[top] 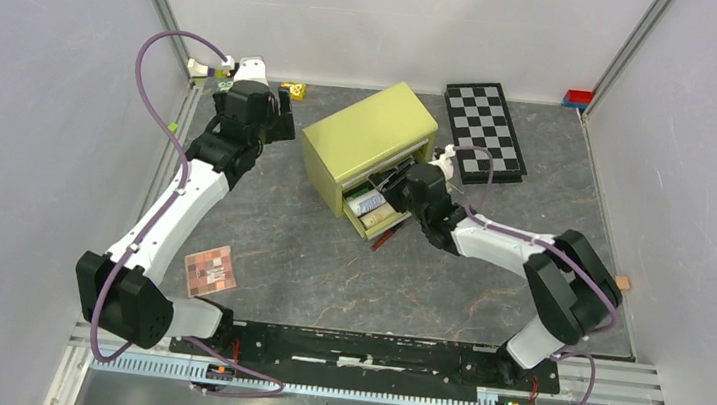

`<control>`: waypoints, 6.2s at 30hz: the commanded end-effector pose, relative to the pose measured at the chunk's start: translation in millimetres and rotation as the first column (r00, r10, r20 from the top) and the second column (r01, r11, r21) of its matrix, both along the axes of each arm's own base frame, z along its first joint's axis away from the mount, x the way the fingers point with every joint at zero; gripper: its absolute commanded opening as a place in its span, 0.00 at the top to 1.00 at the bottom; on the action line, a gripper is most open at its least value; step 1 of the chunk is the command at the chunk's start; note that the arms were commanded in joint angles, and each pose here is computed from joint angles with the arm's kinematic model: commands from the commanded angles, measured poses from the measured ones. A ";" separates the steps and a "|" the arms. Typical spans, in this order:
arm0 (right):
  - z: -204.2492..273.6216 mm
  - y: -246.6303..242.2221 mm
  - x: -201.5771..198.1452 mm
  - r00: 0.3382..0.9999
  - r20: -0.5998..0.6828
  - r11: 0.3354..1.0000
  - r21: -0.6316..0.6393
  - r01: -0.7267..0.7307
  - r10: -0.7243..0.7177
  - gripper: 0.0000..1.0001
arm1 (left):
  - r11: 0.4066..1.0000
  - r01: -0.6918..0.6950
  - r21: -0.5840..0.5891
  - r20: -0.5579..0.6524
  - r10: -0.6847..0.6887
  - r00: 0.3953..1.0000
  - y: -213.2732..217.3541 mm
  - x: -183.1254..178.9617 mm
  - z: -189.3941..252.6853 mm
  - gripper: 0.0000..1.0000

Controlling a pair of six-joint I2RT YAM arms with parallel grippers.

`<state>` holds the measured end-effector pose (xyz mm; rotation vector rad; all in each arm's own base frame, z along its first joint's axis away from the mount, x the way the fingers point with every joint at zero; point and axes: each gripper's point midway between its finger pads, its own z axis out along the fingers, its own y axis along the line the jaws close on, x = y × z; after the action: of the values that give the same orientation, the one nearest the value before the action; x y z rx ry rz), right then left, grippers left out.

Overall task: Organize the makeup
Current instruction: Place the makeup in the drawer, then pick up the lipstick at the center of the board, then place the lipstick in the drawer.

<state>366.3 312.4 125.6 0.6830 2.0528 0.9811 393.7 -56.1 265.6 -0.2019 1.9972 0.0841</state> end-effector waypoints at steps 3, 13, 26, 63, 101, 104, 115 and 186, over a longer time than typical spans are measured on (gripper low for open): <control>52.6 -27.0 -4.7 0.973 0.228 0.991 -0.135 -0.009 0.040 0.52 | 0.999 -0.012 0.038 0.039 0.010 0.999 7.2 -1.3 12.0 0.00; 35.8 -66.0 -48.5 0.905 0.314 0.882 -0.455 -0.121 0.286 0.50 | 1.000 0.014 0.023 0.008 -0.015 1.000 0.7 0.0 1.0 0.00; -4.6 -65.5 -94.4 0.867 0.219 0.737 -0.640 -0.219 0.448 0.43 | 0.999 0.028 0.016 -0.009 -0.028 1.000 -2.9 1.3 -3.8 0.00; -81.2 -53.8 -89.4 0.962 0.103 0.820 -0.550 -0.158 0.255 0.26 | 0.999 0.043 0.008 0.003 -0.043 0.999 -4.6 -1.0 2.9 0.00; -124.8 -63.5 -84.1 0.978 0.002 0.684 -0.715 -0.146 0.211 0.27 | 0.999 0.049 0.009 -0.001 -0.049 0.999 -5.6 -0.8 1.4 0.00; -129.5 -69.5 -87.1 0.978 -0.018 0.655 -0.740 -0.153 0.208 0.31 | 0.999 0.052 0.007 -0.002 -0.052 0.999 -6.1 -0.9 1.3 0.00; -127.3 -94.9 -99.0 0.979 -0.034 0.589 -0.794 -0.147 0.200 0.57 | 0.999 0.047 0.012 0.000 -0.047 0.999 -4.8 -1.1 2.0 0.00; 32.1 -25.5 19.4 0.921 0.088 0.922 0.117 0.368 -0.379 1.00 | 0.998 0.057 -0.003 0.036 -0.057 0.998 -4.9 -7.4 16.0 0.00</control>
<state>379.5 283.3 160.4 0.9201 1.6944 0.9310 388.2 -60.8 261.5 -0.1780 2.0167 0.0520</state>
